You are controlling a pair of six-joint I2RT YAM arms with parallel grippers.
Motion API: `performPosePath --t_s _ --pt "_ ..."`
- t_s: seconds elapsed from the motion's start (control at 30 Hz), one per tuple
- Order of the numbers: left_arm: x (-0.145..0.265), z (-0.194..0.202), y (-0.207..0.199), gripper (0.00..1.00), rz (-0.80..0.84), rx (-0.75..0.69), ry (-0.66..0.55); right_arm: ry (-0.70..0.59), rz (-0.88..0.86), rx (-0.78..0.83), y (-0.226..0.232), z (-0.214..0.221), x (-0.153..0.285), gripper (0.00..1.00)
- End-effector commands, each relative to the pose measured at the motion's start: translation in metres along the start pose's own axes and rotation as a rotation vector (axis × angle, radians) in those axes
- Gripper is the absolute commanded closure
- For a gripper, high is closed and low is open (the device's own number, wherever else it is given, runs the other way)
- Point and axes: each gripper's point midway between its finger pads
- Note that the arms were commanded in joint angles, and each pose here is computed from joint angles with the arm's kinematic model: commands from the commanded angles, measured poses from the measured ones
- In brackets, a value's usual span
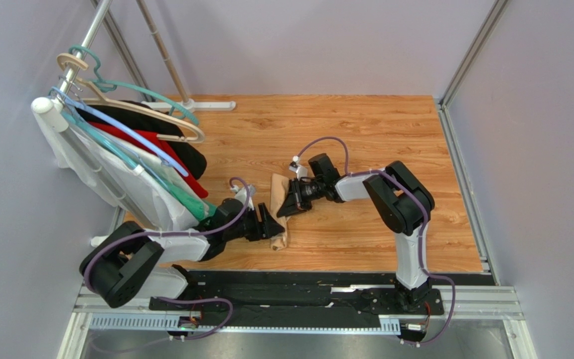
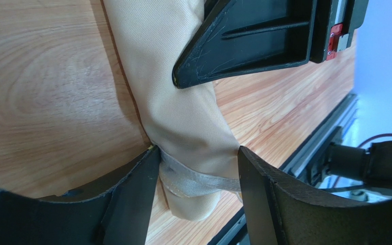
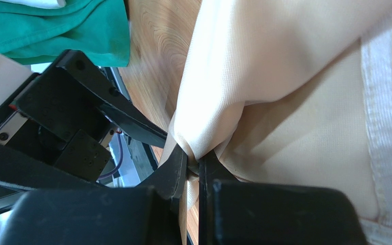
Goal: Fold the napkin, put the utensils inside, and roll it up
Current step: Roll the napkin with the utensil
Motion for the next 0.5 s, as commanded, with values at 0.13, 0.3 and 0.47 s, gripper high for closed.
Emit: performPosePath --t_s 0.13,0.3,0.47 --pt "-0.008 0.016 0.009 0.39 0.037 0.082 0.042 -0.048 0.026 -0.078 -0.035 0.010 -0.005 1.00" --pt "-0.007 0.015 0.018 0.37 -0.004 0.067 0.031 -0.084 -0.042 -0.093 -0.023 0.001 -0.002 1.00" --pt "-0.006 0.020 0.030 0.31 -0.039 0.068 0.040 -0.102 -0.089 -0.098 -0.008 -0.009 0.003 1.00"
Point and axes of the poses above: each gripper's point midway between its finger pads, its own x axis back along the fingers, its own y axis along the line the jaws close on, z = x × y, and after that the axes turned 11 degrees about x, right-handed
